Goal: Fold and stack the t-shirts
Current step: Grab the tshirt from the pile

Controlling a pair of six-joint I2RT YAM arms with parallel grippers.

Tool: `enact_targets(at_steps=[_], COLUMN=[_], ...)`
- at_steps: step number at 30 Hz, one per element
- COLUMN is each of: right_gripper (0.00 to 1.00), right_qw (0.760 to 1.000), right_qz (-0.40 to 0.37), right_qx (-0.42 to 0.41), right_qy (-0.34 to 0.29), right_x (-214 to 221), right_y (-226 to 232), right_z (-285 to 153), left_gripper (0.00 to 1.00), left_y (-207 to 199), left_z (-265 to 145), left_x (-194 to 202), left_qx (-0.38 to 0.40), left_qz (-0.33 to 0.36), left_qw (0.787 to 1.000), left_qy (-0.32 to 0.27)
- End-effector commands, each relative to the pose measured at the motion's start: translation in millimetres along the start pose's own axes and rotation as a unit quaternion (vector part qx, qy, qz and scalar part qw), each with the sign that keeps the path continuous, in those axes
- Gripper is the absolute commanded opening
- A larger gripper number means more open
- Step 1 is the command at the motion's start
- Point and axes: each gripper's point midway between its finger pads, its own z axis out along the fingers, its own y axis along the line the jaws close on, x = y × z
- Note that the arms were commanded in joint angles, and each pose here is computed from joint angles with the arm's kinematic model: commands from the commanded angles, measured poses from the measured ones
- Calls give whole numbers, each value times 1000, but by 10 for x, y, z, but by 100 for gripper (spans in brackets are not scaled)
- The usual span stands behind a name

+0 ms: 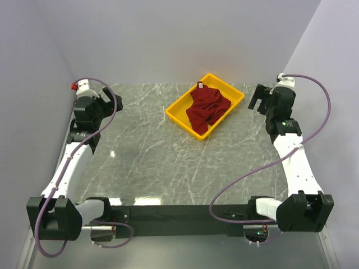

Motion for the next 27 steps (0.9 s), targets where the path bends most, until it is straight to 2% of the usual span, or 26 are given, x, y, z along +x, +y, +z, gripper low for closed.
enact_targets(at_steps=[1, 3, 4, 5, 6, 7, 9, 12, 13, 14, 16, 17, 19, 20, 22, 23, 25, 27], right_gripper=[100, 100, 100, 100, 100, 100, 100, 100, 98, 97, 91, 89, 88, 88, 88, 88, 88, 86], right_qw=[999, 993, 984, 957, 937, 922, 905, 911, 914, 912, 915, 916, 919, 916, 913, 918, 924, 926], right_qz=[-1, -39, -90, -128, -163, -203, -216, -179, -162, -151, -127, -113, -87, -79, -88, -92, -86, -86], right_qx=[-32, -106, -153, -258, -307, -329, -365, -367, -367, -369, -368, -363, -358, -355, -355, -329, -306, -286], right_qy=[-32, -26, -27, -24, -21, -17, 11, 61, 67, 94, 102, 124, 140, 166, 179, 199, 211, 230], right_x=[-359, -340, -333, -250, -173, -117, 11, 55, -51, 64, -48, 55, 5, 170, 276, 441, 453, 649], right_y=[152, 391, 519, 842, 981, 1034, 1197, 1264, 1305, 1338, 1412, 1440, 1528, 1570, 1699, 1673, 1727, 1723], right_z=[-61, -73, -113, -228, -288, -325, -316, -96, -69, 98, 205, 374, 487, 631, 707, 884, 1034, 1284], left_gripper=[99, 99, 100, 99, 99, 99, 99, 99, 99, 99, 99, 99, 99, 99, 99, 99, 99, 100], left_y=[-262, -283, -283, -289, -289, -293, -298, -294, -299, -309, -307, -296, -286, -267, -251, -242, -219, -206], left_z=[-81, -89, -85, -97, -99, -103, -115, -130, -143, -165, -192, -228, -263, -295, -321, -346, -367, -382], left_x=[-381, -413, -415, -429, -424, -428, -431, -419, -416, -404, -374, -333, -283, -231, -180, -159, -115, -102], left_qx=[47, 50, 51, 52, 51, 52, 53, 53, 54, 58, 60, 61, 61, 60, 59, 59, 54, 51], left_qz=[10, 9, 10, 10, 11, 12, 14, 11, 10, 9, 1, -3, -16, -20, -27, -28, -33, -37], left_qw=[998, 998, 998, 997, 998, 997, 997, 998, 998, 997, 997, 997, 997, 997, 997, 997, 998, 998], left_qy=[-44, -46, -46, -48, -47, -48, -46, -45, -44, -43, -42, -40, -37, -33, -28, -28, -20, -20])
